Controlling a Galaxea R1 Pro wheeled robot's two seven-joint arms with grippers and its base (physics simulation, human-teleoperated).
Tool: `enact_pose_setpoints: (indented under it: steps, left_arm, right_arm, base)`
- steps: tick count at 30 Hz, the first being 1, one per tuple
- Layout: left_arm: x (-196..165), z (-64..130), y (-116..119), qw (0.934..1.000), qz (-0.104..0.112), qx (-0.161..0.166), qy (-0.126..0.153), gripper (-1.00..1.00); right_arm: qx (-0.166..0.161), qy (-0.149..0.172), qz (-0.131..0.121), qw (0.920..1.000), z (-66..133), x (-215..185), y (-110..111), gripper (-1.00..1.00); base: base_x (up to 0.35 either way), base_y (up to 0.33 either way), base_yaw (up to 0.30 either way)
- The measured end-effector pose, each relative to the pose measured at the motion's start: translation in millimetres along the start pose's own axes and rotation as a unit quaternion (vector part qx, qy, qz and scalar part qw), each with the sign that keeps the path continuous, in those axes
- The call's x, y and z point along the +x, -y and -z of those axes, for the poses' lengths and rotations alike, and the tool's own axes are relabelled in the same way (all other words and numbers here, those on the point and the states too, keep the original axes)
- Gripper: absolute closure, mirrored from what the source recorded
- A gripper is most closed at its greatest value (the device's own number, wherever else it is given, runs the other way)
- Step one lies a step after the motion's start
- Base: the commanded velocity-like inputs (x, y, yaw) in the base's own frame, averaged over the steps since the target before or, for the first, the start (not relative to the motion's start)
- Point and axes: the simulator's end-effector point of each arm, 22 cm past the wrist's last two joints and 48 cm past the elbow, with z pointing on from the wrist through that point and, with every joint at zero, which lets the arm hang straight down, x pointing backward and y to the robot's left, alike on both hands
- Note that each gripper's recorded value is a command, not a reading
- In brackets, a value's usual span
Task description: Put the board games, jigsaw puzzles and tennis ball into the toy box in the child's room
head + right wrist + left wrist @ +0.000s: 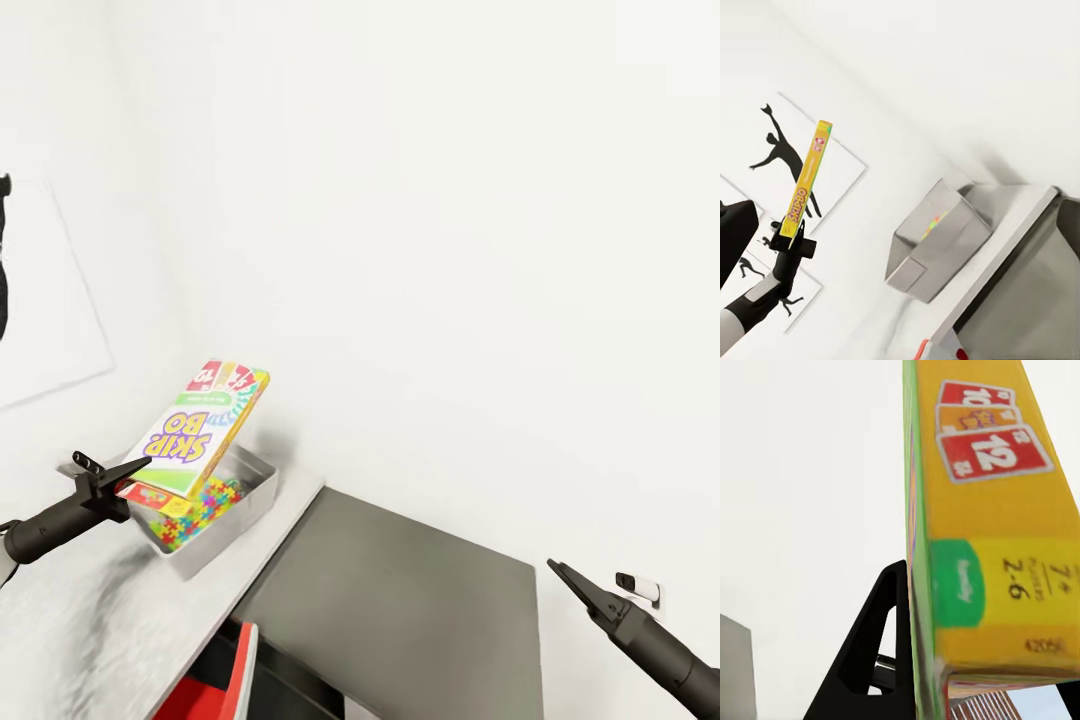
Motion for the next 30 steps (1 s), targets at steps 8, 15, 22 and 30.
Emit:
enact_pose_setpoints:
  steps: [8,15,22,30]
  left_arm:
    - [0.0,0.3,-0.3,1.0,0.001,0.0,0.001,1.0]
    - [-0.2,0.5,0.3,1.0,0.001,0.001,0.001,1.0]
    - [-0.2,0.5,0.3,1.0,0.0,0.002,0.001,1.0]
    - [-0.3,0.4,0.4,1.0,0.0,0.002,0.001,1.0]
  right_arm:
    - [0.0,0.0,0.0,1.0,0.0,-0.2,-0.1,-1.0]
    - [0.0,0.0,0.0,1.0,0.1,-0.1,-0.2,-1.0]
    - [0.0,0.0,0.0,1.0,0.0,0.0,0.0,-1.0]
    - [0.0,0.0,0.0,1.0,0.0,0.0,0.0,-1.0]
  base:
    - [0.063,0.104,0.0]
    - [0.063,0.084,0.0]
    - [0.024,0.047,0.0]
    - [0.011,0.023,0.0]
